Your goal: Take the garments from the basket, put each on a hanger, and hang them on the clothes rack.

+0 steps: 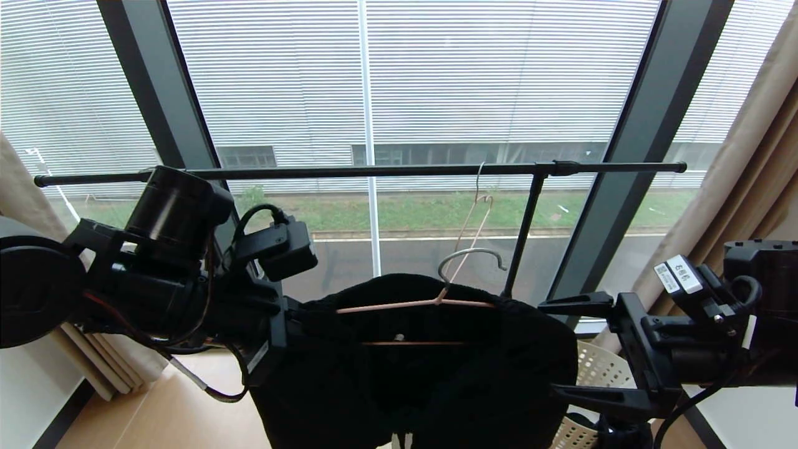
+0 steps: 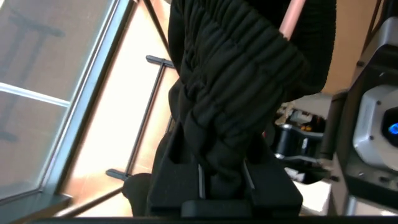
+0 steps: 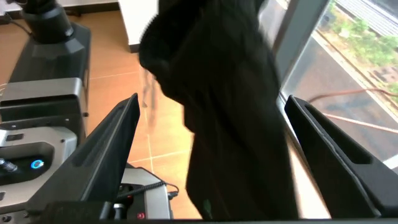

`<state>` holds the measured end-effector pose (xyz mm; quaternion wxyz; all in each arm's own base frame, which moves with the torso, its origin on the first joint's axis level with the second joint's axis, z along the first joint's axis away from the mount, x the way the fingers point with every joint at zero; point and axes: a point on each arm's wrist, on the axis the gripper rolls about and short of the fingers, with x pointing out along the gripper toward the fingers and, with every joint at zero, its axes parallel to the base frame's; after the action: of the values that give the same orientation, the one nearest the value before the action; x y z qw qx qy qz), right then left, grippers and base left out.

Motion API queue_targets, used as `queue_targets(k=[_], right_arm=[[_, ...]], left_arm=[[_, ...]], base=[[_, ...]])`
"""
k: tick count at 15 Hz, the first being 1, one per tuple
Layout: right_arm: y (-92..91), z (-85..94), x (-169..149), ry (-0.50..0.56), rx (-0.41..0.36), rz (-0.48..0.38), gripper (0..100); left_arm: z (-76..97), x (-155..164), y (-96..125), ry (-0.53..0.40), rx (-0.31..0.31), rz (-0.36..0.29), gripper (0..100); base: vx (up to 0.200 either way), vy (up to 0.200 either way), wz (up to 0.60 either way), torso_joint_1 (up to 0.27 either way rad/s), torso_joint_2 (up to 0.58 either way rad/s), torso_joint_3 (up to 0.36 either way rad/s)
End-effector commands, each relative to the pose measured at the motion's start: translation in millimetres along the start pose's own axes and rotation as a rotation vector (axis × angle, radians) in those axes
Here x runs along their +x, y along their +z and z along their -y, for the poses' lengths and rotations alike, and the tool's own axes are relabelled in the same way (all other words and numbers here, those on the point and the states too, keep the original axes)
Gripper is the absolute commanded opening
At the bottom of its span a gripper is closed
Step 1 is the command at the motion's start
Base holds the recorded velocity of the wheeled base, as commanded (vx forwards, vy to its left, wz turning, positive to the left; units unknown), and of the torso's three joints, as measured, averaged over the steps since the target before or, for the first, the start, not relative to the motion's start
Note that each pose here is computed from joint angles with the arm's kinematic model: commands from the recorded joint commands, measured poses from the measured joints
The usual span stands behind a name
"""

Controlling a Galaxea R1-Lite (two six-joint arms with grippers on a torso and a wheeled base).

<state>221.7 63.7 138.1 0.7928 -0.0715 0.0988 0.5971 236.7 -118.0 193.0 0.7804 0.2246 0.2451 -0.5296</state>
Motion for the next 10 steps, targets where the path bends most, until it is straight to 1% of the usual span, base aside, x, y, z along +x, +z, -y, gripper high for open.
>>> queue_targets(k=[1,2,3,5,6,7,8,10], right_arm=[[-2.5,7.0,-3.3,-0.027,0.012,-0.003,100],[-6.4,14.0,-4.8,-0.046,0.024,-0.007,100],[-9.7,18.0,-3.7,-0.051,0.020,-0.004,100],[-16.1,22.6,-1.8,-0.058,0.008,-0.004,100],[-16.1,22.6,-1.8,-0.058,0.008,-0.004,100],[-23.4,27.1,2.1,-0.055,0.013,-0.020,100],[-24.2,27.5,2.4,-0.058,0.013,-0.023,100],[-25.3,27.2,2.5,-0.058,0.014,-0.026,100]], left_arm=[[3.9,-12.7,-1.4,0.020,-0.003,0.020,0],[5.9,-17.3,-5.4,0.019,-0.013,0.025,0],[8.1,-19.8,-7.7,0.018,-0.017,0.027,0],[8.9,-26.1,-9.0,0.037,-0.021,0.033,0],[8.9,-26.1,-9.0,0.037,-0.021,0.033,0],[11.9,-32.2,-9.7,0.047,-0.056,0.044,0],[13.6,-32.3,-11.7,0.044,-0.075,0.040,0],[13.7,-32.1,-12.0,0.042,-0.094,0.040,0]], base=[[0.000,0.000,0.00,0.000,0.00,0.000],[0.000,0.000,0.00,0.000,0.00,0.000],[0.000,0.000,0.00,0.000,0.00,0.000],[0.000,0.000,0.00,0.000,0.00,0.000],[0.000,0.000,0.00,0.000,0.00,0.000],[0.000,0.000,0.00,0.000,0.00,0.000],[0.000,0.000,0.00,0.000,0.00,0.000],[0.000,0.000,0.00,0.000,0.00,0.000]])
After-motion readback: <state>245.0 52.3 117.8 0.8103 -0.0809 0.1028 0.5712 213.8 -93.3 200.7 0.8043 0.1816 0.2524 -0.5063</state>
